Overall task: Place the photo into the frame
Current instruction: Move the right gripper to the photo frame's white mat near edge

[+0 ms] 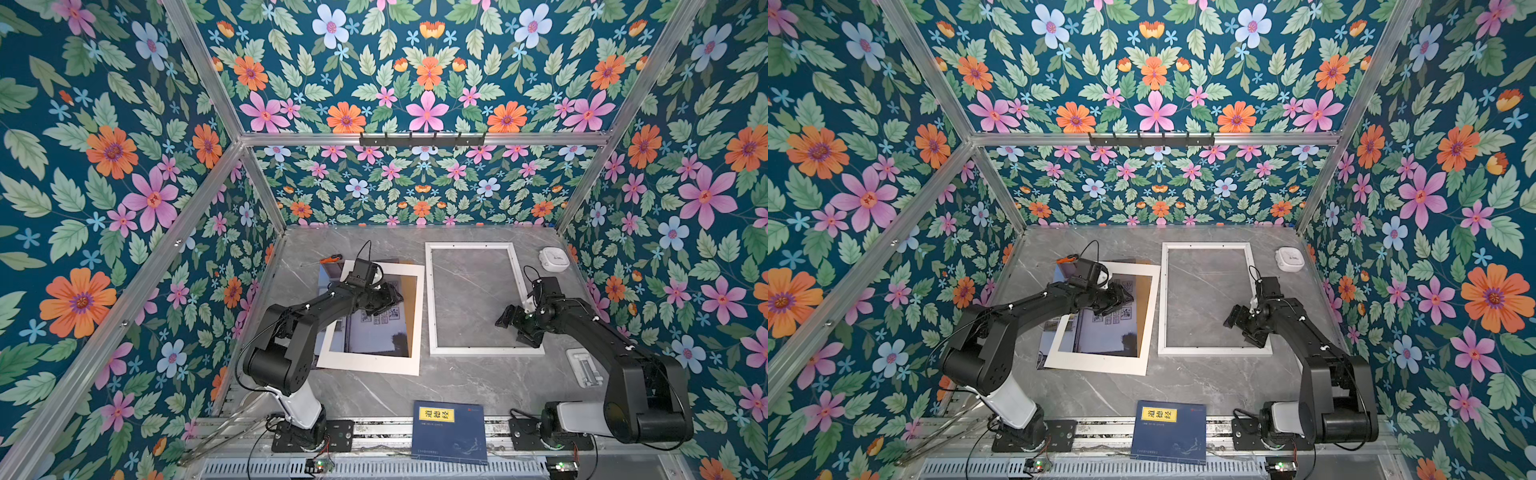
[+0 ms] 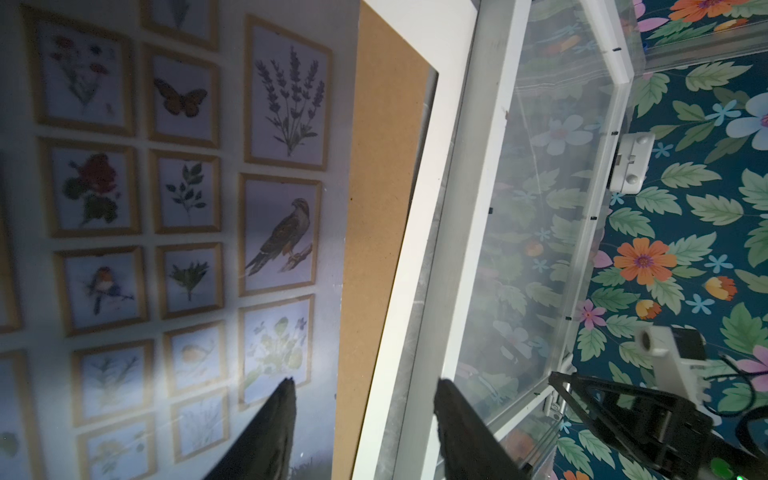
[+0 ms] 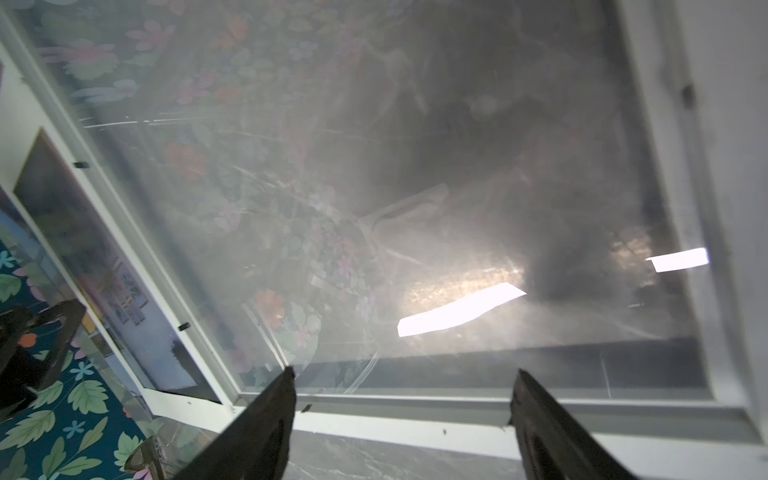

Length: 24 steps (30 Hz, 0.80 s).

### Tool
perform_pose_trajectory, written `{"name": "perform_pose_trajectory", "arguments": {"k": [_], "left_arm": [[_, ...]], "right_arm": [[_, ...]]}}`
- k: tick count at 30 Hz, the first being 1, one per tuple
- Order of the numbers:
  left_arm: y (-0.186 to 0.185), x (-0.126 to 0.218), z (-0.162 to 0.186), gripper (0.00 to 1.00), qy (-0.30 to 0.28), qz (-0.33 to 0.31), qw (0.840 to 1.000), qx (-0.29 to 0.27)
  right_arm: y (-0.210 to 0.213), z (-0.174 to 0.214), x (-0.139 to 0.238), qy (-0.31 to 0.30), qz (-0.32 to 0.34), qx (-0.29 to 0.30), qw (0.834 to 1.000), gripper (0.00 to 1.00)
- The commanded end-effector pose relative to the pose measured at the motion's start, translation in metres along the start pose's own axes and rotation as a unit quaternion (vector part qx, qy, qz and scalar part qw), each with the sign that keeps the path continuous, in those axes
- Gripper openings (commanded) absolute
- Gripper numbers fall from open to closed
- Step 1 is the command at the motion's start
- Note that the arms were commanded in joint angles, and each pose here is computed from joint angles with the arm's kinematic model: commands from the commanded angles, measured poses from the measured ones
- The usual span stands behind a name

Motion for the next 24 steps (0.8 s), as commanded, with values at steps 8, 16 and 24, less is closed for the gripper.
{"name": "perform_pose_trajectory", "arguments": {"k": [8, 16, 24], "left_arm": [[0.011, 0.015, -0.008, 0.58, -0.013, -0.048, 0.999, -0.023], [0.043, 0.044, -0.02, 0.61, -0.032, -0.108, 0.994, -0.016], [0.074, 0.058, -0.017, 0.62, -0.037, -0.135, 0.99, 0.008]], "right_arm": [[0.044, -0.01, 0.039, -0.041, -0.099, 0.072, 0.992, 0.81], [0.113, 0.006, 0.036, -0.043, -0.118, 0.176, 0.976, 0.99], [0.19, 0.046, -0.001, -0.013, -0.111, 0.267, 0.957, 0.99]]}}
Point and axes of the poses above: each gripper's point midway between its finger pads, its own x axis back along the fingers, its own y axis along the line the jaws close on, z = x × y, the point moved 6 cm from there along x, back along the fingers, and after that the axes turned 8 degrees about x, right-handed, at the moved point
